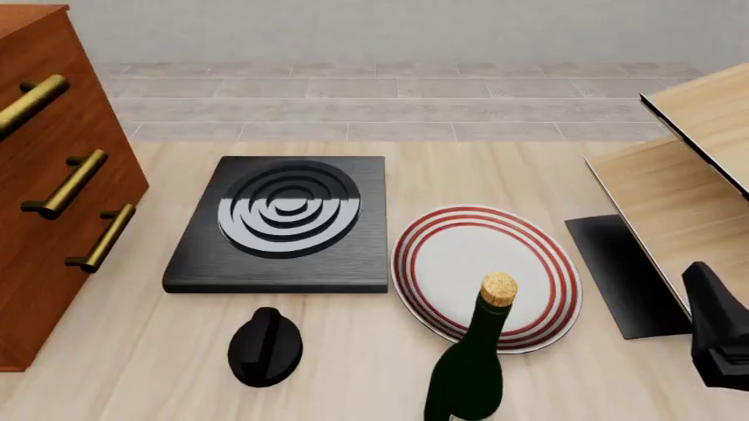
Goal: Put the bowl on the top of the cabinet.
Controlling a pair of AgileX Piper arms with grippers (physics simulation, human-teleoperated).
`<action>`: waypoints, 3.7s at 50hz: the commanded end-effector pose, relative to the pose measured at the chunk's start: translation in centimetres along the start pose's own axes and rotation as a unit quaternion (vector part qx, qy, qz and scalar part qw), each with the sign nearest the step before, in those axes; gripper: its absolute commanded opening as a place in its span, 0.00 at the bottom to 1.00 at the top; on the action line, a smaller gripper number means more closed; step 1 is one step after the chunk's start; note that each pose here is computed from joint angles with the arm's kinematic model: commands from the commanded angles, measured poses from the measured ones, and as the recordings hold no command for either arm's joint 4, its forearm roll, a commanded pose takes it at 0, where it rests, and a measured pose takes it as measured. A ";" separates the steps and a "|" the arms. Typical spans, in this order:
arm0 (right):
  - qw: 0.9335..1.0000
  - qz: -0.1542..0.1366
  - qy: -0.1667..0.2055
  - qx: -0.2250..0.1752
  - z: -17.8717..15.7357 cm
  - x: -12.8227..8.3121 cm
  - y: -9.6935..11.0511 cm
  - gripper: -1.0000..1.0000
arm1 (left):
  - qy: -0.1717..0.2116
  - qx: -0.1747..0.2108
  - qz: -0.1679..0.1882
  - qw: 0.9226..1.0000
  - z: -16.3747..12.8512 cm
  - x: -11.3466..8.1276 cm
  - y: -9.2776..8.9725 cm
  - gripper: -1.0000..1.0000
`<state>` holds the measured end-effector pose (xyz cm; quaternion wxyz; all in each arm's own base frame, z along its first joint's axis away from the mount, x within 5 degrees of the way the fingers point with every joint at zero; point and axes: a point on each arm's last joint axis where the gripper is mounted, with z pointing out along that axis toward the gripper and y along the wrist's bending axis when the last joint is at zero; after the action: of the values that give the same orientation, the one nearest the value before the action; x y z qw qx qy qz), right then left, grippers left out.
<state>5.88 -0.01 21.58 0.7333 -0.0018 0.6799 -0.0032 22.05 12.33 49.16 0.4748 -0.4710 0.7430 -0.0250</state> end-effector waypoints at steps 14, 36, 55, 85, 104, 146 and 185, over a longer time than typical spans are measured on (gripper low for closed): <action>1.000 0.000 -0.001 0.000 -0.1 0.2 0.0 1.00 | -0.026 -0.039 -0.028 0.999 0.4 -1.8 2.4 0.00; 1.000 0.001 0.000 0.001 -0.1 0.1 0.0 1.00 | -0.045 -0.081 -0.047 0.995 1.5 -3.1 5.1 0.00; 1.000 0.000 0.000 0.000 -0.1 0.1 0.0 1.00 | -0.048 -0.101 -0.059 0.992 2.1 -2.8 6.8 0.00; 1.000 -0.003 0.001 -0.001 -0.1 0.2 0.0 1.00 | -0.032 -0.109 -0.064 0.992 4.1 -1.7 7.8 0.00; 1.000 -0.004 0.001 -0.001 -0.1 0.3 0.0 1.00 | -0.027 -0.101 -0.063 0.992 4.6 -1.1 7.5 0.00; 1.000 -0.010 0.002 -0.004 0.0 0.2 0.1 1.00 | -0.072 -0.073 -0.066 0.992 1.3 -1.4 6.6 1.00; 1.000 -0.012 0.001 -0.007 -0.1 0.0 0.1 1.00 | -0.127 0.000 -0.060 0.990 -8.5 2.5 5.1 1.00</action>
<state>5.83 0.06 21.44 0.7317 -0.0145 0.6814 -0.0076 13.79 11.37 49.51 0.5489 -0.5204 0.6541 0.0096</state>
